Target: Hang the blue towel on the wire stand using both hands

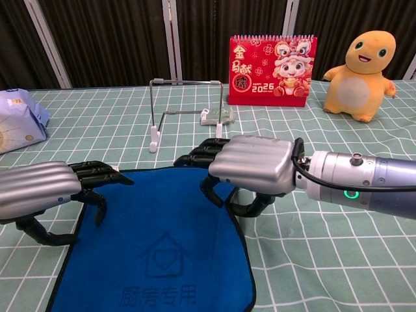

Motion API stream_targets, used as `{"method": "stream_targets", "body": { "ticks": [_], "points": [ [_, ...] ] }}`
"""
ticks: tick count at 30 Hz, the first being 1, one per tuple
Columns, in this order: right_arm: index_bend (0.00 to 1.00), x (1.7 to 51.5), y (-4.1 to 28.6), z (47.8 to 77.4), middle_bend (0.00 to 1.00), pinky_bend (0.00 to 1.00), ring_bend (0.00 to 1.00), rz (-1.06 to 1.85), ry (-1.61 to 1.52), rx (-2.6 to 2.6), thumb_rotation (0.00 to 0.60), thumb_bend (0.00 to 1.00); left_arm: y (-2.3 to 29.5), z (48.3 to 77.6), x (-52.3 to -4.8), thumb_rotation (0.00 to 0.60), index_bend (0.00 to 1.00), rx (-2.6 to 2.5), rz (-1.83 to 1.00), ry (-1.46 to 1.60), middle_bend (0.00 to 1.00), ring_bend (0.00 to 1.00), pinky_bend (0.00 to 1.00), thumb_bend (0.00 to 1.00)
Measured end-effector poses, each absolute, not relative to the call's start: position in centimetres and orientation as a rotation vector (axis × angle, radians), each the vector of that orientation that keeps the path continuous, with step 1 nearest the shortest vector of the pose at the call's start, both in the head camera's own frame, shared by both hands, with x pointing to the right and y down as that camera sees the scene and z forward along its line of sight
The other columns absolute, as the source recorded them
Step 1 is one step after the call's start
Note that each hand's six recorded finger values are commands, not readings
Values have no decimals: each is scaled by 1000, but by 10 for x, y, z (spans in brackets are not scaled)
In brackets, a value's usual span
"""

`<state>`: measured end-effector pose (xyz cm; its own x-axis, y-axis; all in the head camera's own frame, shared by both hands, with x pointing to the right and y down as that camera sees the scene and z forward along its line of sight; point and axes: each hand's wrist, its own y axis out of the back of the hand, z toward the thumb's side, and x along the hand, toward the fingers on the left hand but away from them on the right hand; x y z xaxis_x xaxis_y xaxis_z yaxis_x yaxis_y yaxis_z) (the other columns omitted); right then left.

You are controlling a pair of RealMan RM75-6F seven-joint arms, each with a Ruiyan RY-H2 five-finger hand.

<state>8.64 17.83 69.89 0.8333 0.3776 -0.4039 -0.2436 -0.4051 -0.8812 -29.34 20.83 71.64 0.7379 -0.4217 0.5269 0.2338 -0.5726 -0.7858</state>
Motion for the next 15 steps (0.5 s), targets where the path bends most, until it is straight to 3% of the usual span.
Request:
{"method": "stream_targets", "body": {
  "ticks": [15],
  "points": [
    [647,86,183,699,0,0,0,669,-106,-1879,600,544,215,721,-299,600,429,-2013,-897,135,0,0,0,323]
  ]
}}
